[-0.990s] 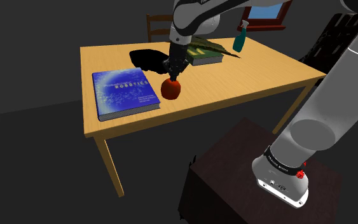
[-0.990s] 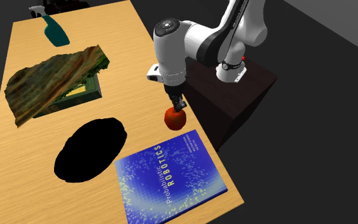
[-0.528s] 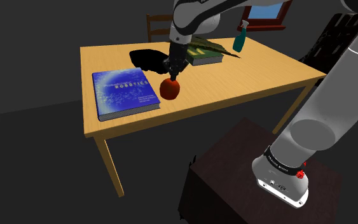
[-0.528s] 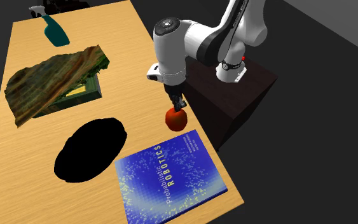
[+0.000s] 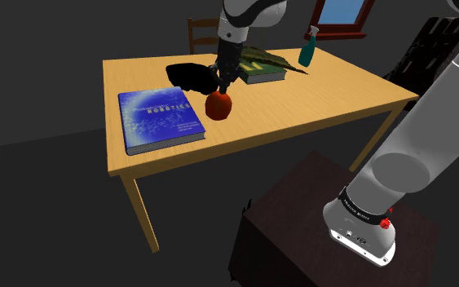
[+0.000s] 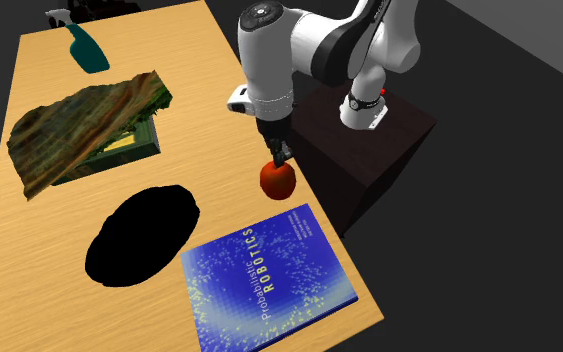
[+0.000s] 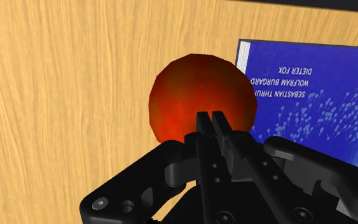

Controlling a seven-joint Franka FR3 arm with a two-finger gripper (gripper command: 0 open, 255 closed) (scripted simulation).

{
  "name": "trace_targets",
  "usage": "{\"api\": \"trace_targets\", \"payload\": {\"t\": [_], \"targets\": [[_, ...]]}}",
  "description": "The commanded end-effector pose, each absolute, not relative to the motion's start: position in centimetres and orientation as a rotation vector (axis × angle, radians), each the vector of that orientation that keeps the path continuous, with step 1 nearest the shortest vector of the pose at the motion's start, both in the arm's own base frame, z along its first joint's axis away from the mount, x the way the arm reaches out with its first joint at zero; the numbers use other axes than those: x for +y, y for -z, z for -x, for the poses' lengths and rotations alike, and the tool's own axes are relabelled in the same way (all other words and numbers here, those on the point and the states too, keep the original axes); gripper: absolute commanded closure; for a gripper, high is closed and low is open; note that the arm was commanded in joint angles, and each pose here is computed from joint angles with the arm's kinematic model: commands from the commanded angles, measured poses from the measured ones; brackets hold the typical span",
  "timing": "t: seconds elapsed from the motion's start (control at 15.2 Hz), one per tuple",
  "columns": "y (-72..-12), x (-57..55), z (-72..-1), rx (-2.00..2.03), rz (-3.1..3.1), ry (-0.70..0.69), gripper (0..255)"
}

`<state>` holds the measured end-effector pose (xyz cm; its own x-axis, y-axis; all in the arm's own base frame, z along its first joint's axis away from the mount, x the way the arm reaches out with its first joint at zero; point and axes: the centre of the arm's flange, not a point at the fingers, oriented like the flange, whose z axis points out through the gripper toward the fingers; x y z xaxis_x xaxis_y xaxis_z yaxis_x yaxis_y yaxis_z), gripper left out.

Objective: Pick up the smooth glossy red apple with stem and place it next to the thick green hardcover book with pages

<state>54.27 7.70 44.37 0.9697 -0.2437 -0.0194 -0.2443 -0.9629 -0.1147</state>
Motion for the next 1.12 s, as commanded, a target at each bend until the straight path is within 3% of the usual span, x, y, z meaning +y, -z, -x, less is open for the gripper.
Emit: {"api": "trace_targets", "payload": {"t": [0.0, 1.06], "targets": [[-45.4, 7.7, -54.3, 0.373, 3.002, -0.008, 255], [-53.8, 7.7, -54.3, 0.373, 3.002, -0.008, 255]]}}
